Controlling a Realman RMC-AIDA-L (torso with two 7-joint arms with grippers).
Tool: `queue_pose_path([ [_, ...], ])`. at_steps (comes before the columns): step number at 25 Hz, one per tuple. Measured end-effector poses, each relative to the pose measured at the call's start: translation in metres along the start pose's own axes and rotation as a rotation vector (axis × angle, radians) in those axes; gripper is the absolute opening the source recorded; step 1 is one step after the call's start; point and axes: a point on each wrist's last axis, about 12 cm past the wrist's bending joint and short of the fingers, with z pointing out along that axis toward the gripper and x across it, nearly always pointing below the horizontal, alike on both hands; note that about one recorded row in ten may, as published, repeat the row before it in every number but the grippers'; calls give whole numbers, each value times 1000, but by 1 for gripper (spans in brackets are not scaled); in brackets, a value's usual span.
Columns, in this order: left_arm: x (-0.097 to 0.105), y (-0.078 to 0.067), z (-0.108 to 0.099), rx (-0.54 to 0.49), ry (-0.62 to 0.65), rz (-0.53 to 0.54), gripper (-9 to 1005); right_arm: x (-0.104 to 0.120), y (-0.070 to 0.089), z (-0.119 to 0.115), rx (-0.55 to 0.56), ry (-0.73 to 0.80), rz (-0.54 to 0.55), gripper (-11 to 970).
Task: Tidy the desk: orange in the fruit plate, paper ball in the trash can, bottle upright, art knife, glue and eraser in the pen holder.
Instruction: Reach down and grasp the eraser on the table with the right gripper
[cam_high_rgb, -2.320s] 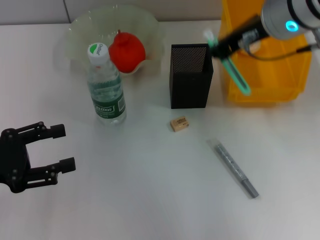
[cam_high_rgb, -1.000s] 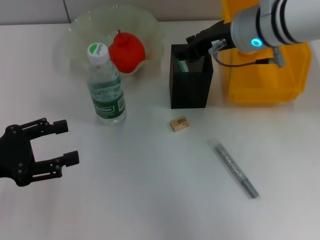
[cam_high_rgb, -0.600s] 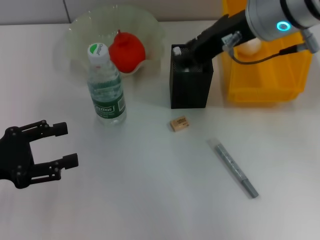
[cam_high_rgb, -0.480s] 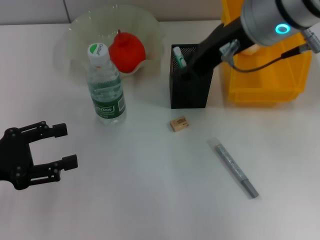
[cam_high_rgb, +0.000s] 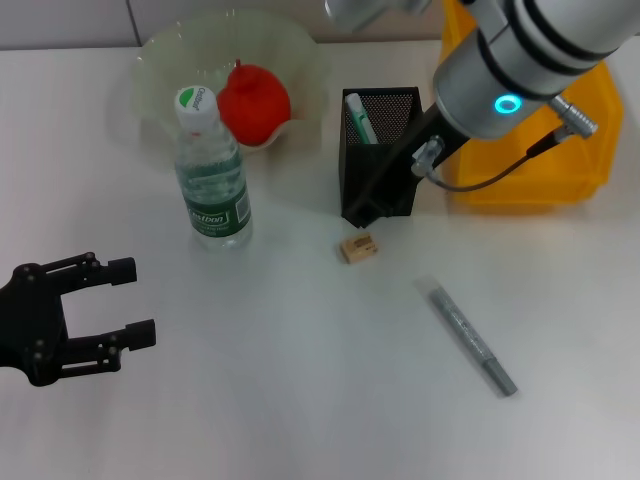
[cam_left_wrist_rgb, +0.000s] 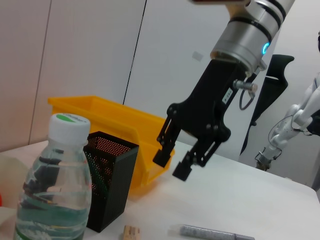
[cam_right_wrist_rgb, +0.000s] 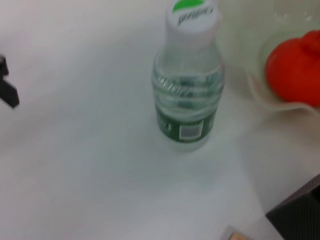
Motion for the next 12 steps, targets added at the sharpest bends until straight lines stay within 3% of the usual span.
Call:
queue_pose_path([
  [12,0,0,3,1,0,1,801,-3,15,43,22,125,-143,479],
])
